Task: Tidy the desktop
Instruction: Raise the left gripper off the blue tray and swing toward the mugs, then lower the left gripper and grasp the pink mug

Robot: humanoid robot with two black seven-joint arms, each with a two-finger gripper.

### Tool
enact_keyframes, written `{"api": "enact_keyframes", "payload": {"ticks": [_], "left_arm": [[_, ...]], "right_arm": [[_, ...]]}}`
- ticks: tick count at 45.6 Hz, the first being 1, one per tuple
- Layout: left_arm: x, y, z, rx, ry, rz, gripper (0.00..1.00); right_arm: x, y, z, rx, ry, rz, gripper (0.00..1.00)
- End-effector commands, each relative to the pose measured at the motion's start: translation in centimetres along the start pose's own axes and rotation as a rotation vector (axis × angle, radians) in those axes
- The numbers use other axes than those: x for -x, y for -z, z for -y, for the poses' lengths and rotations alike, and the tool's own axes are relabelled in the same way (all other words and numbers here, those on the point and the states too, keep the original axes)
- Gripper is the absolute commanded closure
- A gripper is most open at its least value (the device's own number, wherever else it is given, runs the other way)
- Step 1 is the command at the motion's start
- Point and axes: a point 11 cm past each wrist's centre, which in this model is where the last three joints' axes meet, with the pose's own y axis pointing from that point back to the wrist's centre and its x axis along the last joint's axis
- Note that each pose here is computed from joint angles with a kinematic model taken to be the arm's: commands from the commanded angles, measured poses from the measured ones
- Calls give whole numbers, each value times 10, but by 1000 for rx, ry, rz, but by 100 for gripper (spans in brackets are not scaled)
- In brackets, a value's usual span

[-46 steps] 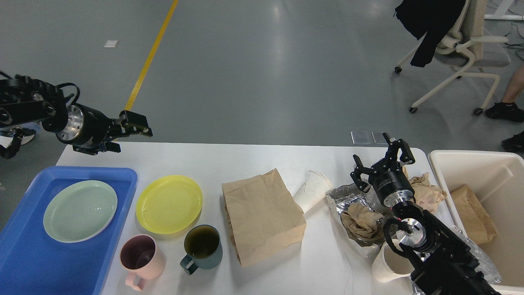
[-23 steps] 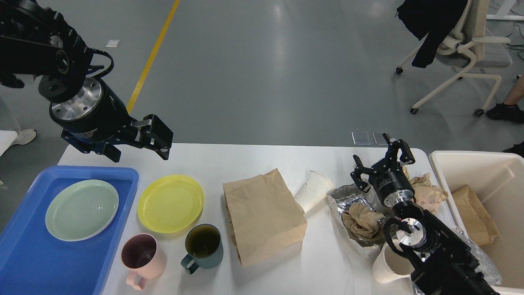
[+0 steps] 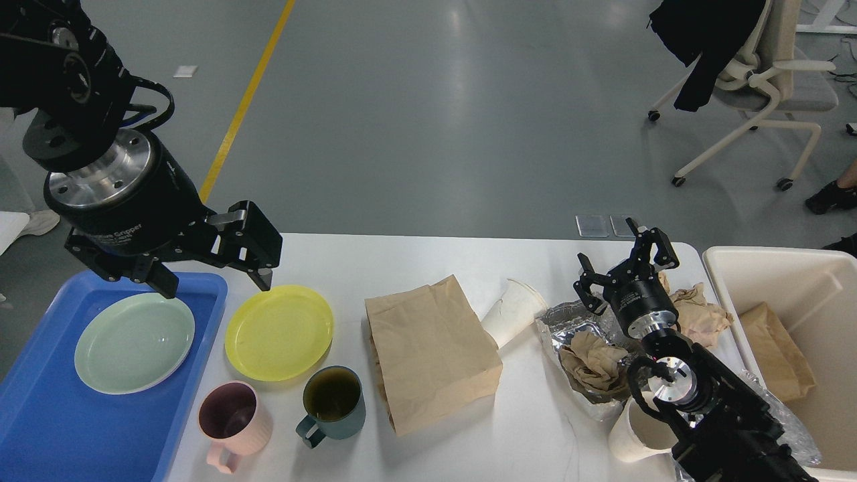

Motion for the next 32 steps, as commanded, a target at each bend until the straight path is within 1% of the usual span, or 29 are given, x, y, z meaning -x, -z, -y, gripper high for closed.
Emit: {"api": "enact_keyframes", "payload": {"ticks": [1, 4, 8, 13, 16, 24, 27, 32], "left_arm": [[-7, 19, 11, 27, 3, -60, 4], [-9, 28, 23, 54, 17, -94, 4], [-5, 44, 50, 44, 55, -135, 4], [11, 73, 88, -52, 155, -163, 9], [21, 94, 113, -81, 187, -187, 12], [46, 144, 170, -121, 158, -221, 12], [55, 154, 191, -134, 138, -211, 12], [63, 162, 215, -142, 105, -212, 12]], "right_arm": [[0, 0, 0, 0, 0, 0, 0], [0, 0, 0, 0, 0, 0, 0], [0, 0, 0, 0, 0, 0, 0], [0, 0, 0, 0, 0, 0, 0], [0, 0, 0, 0, 0, 0, 0], [0, 0, 0, 0, 0, 0, 0], [0, 0, 0, 0, 0, 0, 0], [0, 0, 0, 1, 1, 0, 0]]}}
